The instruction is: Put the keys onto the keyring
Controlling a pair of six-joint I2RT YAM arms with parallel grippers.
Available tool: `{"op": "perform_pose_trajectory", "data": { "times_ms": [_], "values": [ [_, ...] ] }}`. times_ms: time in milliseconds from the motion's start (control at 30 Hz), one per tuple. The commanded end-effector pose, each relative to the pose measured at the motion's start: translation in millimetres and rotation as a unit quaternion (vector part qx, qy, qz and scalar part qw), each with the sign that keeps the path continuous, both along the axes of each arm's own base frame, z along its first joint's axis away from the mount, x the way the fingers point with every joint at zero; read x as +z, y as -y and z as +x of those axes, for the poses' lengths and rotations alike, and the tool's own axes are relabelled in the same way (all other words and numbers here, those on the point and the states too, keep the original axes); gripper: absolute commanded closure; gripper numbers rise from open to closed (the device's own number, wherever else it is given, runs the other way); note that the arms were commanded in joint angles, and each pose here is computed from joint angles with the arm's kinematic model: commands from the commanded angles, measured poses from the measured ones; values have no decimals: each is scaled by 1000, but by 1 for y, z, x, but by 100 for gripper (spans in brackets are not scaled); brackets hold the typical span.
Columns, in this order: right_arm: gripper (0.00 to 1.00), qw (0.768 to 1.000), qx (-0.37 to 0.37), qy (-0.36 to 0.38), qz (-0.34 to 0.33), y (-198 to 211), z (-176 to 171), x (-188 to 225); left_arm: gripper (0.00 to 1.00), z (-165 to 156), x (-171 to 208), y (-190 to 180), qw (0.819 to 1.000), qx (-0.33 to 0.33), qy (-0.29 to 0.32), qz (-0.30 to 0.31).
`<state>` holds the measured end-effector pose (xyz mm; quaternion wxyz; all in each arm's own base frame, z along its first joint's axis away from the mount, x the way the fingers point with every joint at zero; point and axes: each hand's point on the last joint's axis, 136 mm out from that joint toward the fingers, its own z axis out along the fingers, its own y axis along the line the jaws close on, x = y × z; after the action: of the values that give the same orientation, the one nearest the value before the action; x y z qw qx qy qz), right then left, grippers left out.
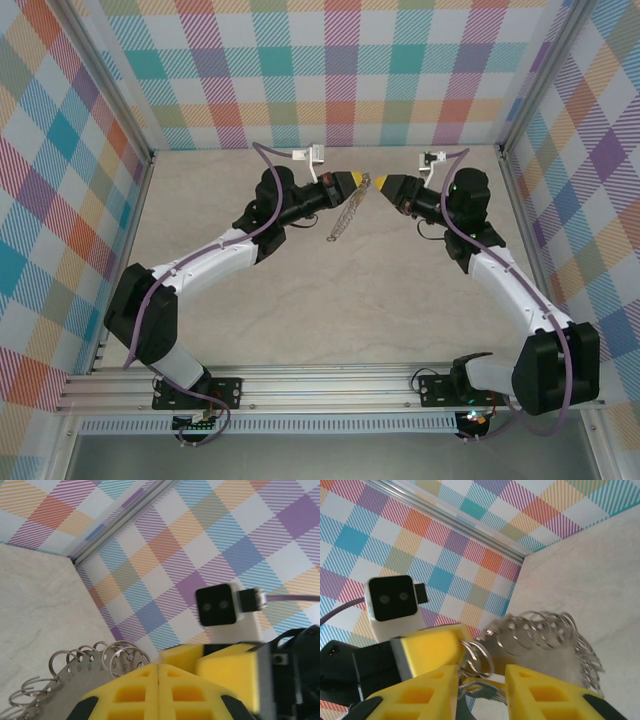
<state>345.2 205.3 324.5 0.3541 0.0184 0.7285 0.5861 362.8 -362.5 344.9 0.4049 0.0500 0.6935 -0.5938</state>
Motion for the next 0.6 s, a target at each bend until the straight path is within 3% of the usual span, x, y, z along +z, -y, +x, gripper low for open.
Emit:
{"op": "perform_pose_trajectory", "data": {
  "times_ms": [0, 567],
  "values": [
    [72, 999, 16, 37, 29, -2, -7, 23, 100, -2, 32, 0, 999, -10, 36, -38],
    [75, 998, 27, 44, 37, -12, -10, 26, 100, 0, 32, 3, 998, -16, 31, -48]
  ]
}}
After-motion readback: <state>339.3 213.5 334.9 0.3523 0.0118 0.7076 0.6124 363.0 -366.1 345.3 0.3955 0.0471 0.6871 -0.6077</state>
